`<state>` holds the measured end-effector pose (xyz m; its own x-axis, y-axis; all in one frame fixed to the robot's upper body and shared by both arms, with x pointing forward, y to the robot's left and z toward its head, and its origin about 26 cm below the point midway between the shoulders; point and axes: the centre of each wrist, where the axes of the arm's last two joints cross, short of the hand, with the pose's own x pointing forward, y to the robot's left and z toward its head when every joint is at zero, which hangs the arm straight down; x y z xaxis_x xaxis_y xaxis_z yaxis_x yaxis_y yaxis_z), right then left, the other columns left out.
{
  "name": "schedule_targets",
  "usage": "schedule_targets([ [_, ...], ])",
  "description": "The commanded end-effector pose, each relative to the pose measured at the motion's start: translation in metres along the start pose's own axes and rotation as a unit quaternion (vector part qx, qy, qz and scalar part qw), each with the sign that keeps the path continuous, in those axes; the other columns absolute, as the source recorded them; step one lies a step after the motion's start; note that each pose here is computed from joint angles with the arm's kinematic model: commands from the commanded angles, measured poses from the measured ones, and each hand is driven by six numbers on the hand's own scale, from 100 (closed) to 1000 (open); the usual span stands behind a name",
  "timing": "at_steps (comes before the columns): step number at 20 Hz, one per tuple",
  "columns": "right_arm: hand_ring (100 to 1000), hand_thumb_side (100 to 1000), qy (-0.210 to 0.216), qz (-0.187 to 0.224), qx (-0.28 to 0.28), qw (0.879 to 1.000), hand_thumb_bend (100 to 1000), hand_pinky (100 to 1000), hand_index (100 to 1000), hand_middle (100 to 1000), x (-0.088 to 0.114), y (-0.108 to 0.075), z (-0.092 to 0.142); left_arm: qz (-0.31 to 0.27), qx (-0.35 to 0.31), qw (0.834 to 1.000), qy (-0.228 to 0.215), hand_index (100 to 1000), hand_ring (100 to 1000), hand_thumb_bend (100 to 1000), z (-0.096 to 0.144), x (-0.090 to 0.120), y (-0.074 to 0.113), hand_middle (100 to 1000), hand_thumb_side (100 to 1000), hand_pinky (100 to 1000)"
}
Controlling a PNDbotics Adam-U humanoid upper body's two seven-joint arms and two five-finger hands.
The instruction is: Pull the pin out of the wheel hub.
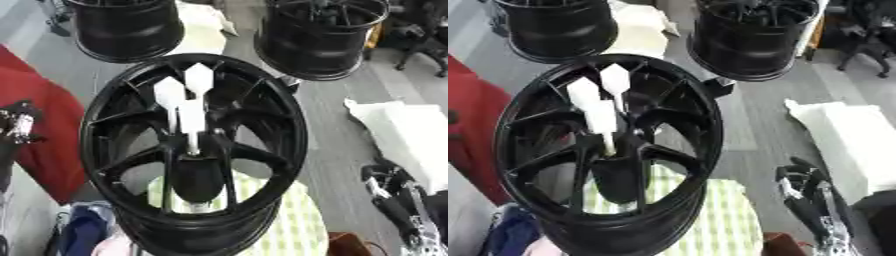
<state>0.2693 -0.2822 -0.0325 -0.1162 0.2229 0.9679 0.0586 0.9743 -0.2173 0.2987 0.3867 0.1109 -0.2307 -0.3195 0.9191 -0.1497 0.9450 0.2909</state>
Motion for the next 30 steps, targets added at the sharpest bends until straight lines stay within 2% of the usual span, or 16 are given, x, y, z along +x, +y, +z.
schedule_targets([
  [1,675,425,-0.015,0.010,0.001,1.000,267,689,830,676,0.007,-0.007,-0.004,-0.047,-0.020,0.997,-0.055,844,789,189,-0.019,0.028,0.024,691,566,608],
  [5,675,424,-0.015,0.013,0.003,1.000,269,688,829,676,0.007,-0.007,-0.004,-0.096,-0.071,0.987,-0.108,847,788,204,-0.040,0.053,0.038,698,587,620],
  [8,675,424,-0.015,0.015,0.005,1.000,271,688,830,677,0.007,-0.008,-0.004,-0.143,-0.122,0.972,-0.141,883,790,213,-0.055,0.072,0.047,714,609,638],
  [10,675,424,-0.015,0.016,0.005,1.000,271,688,830,677,0.007,-0.008,-0.004,-0.177,-0.160,0.958,-0.160,890,790,218,-0.064,0.084,0.050,721,623,652],
  [13,675,423,-0.014,0.018,0.007,1.000,271,688,830,677,0.006,-0.008,-0.003,-0.237,-0.225,0.926,-0.188,894,789,219,-0.078,0.104,0.053,729,639,674],
  [17,675,424,-0.012,0.022,0.011,1.000,271,688,830,678,0.005,-0.009,-0.002,-0.324,-0.313,0.865,-0.221,894,786,216,-0.095,0.132,0.050,743,654,719],
  [21,675,424,-0.009,0.026,0.013,1.000,272,688,831,678,0.003,-0.011,0.000,-0.387,-0.396,0.796,-0.245,894,787,210,-0.110,0.148,0.035,758,644,764],
  [26,675,423,-0.005,0.030,0.011,0.999,273,688,831,678,0.001,-0.014,0.002,-0.444,-0.491,0.705,-0.254,888,803,206,-0.124,0.152,0.007,783,600,817],
  [29,675,424,-0.003,0.032,0.010,0.999,273,688,831,678,0.000,-0.015,0.003,-0.472,-0.554,0.643,-0.237,894,795,209,-0.131,0.149,-0.010,797,566,835],
  [30,675,423,-0.003,0.033,0.009,0.999,273,688,831,679,0.000,-0.016,0.003,-0.480,-0.568,0.627,-0.233,893,799,200,-0.132,0.148,-0.016,801,540,839],
])
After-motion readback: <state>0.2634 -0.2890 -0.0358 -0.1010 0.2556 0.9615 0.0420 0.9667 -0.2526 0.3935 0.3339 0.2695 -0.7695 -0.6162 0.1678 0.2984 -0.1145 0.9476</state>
